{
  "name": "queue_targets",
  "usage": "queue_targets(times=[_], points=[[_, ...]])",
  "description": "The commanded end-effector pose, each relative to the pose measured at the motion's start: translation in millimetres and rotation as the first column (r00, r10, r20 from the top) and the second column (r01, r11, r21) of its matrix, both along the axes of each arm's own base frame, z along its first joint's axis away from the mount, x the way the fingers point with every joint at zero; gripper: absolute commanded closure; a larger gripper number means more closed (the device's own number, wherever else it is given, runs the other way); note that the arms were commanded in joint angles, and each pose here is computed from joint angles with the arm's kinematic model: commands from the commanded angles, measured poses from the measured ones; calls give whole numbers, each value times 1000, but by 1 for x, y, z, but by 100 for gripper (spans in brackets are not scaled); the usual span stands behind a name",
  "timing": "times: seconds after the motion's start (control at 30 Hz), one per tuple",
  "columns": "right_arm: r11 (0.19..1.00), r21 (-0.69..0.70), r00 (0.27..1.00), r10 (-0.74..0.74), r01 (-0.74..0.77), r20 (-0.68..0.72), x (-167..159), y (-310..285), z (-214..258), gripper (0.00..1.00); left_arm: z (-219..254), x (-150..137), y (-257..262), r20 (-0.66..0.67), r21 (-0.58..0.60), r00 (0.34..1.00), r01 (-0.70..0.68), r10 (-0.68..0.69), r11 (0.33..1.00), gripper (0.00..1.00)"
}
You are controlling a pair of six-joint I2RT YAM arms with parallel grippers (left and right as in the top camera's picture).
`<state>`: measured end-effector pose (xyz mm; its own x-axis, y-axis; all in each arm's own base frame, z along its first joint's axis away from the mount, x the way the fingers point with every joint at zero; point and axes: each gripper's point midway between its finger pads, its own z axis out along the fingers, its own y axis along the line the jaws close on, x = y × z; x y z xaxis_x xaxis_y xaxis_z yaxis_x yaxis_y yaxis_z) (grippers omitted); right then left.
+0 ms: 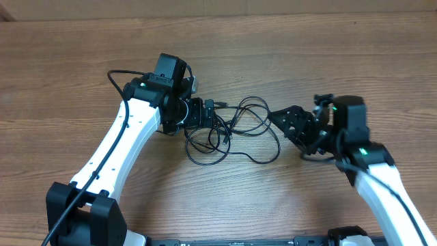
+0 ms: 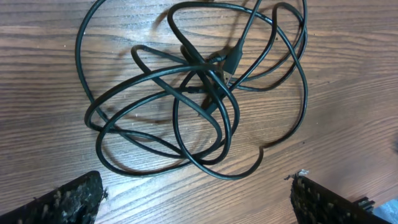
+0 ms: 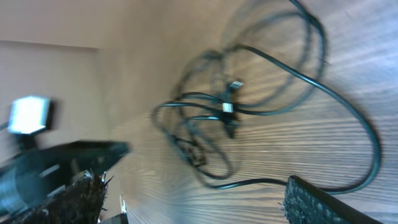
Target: Untangle cables
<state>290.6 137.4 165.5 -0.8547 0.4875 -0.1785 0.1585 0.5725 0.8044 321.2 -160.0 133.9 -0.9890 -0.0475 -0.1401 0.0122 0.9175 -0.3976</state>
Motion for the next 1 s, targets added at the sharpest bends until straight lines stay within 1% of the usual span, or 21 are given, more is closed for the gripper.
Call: queue_targets(times=[0.0, 0.1, 0.23, 0.4, 0.6, 0.7, 0.83, 0.9, 0.97], points=[[998, -36, 990, -42, 48, 133, -10, -11, 35, 3, 3, -4, -10, -6, -26, 1000, 14, -14, 1000, 4], [981, -115, 977, -137, 158, 165, -24, -34, 41, 0, 3, -7, -20, 3, -32, 999, 42, -42, 999, 5], [944, -211, 963, -227, 254, 144, -44, -58, 33, 0, 6, -8, -38, 38, -39, 995, 92, -90, 995, 7], [913, -299, 960, -274, 279, 58, -62, -73, 11, 0, 6, -10, -53, 83, -6, 988, 135, -134, 991, 16], [904, -326, 959, -284, 275, 22, -59, -75, 1, 0, 1, -7, -53, 96, 66, 993, 54, -61, 996, 19], [904, -330, 958, -287, 273, 6, -55, -75, -3, 0, -1, -6, -58, 88, 61, 996, 20, -25, 998, 22], [902, -323, 949, -312, 285, -35, -52, -74, -10, 0, -10, -5, -59, 61, 72, 998, -24, 20, 997, 34], [901, -322, 944, -324, 290, -57, -50, -74, -13, 0, -16, -6, -60, 45, 80, 999, -30, 26, 996, 38], [902, -325, 944, -322, 283, -72, -49, -73, -17, 0, -23, -6, -60, 25, 89, 999, -27, 24, 996, 45]])
